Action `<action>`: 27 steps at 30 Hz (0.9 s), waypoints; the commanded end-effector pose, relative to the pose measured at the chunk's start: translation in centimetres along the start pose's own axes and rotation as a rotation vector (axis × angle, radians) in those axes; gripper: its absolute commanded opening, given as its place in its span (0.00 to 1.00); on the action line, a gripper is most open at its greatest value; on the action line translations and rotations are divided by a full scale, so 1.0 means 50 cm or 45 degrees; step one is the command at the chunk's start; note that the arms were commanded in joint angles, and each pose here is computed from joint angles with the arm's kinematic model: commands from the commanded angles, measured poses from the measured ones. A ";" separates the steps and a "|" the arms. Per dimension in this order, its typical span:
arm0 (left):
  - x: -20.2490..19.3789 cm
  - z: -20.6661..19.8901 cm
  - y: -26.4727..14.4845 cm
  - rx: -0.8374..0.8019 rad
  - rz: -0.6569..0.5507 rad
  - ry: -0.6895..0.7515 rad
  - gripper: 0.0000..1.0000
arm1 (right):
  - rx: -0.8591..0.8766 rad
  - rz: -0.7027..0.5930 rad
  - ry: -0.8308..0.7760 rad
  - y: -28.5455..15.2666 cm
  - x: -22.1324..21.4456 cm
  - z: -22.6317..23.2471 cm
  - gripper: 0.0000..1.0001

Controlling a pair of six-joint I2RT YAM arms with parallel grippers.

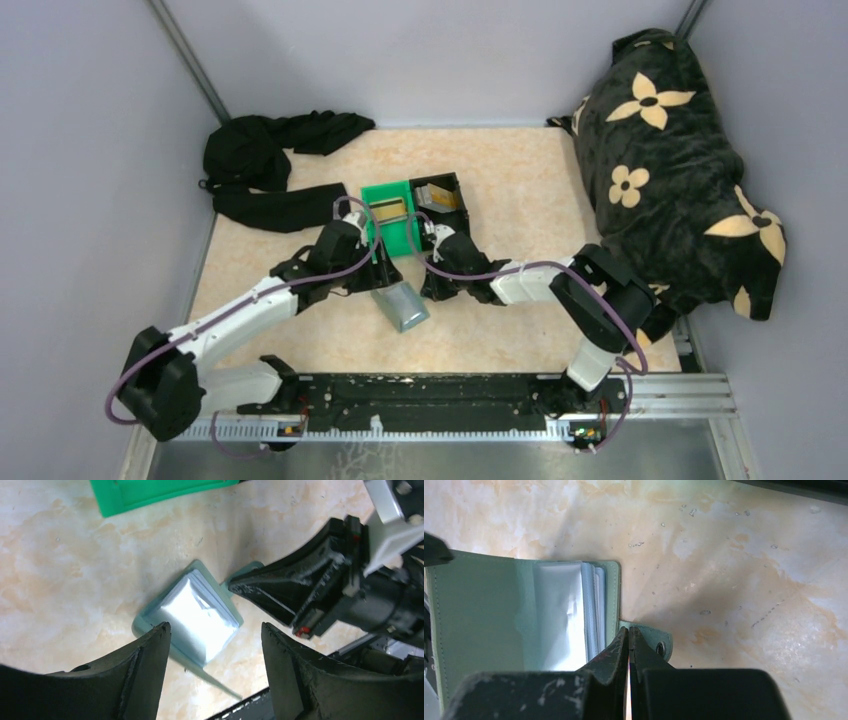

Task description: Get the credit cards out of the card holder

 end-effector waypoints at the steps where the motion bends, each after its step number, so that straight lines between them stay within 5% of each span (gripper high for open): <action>1: -0.042 0.011 -0.043 -0.006 0.063 0.011 0.73 | 0.002 0.021 0.005 0.015 -0.015 -0.010 0.00; 15: -0.220 0.083 -0.036 0.046 0.255 -0.151 0.70 | 0.018 0.028 0.061 0.025 -0.015 -0.010 0.00; 27: -0.128 0.055 0.076 0.036 0.154 -0.088 0.68 | -0.062 -0.070 0.169 -0.032 0.002 -0.063 0.00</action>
Point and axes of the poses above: each gripper's point midway between its finger pads, its own y axis out along the fingers, its own z axis along the line the jaws close on, x = y × z, the point moved 1 cm from there along -y, back along the fingers, and after that the axes turned 13 degrees about y, right-handed, at the moved point
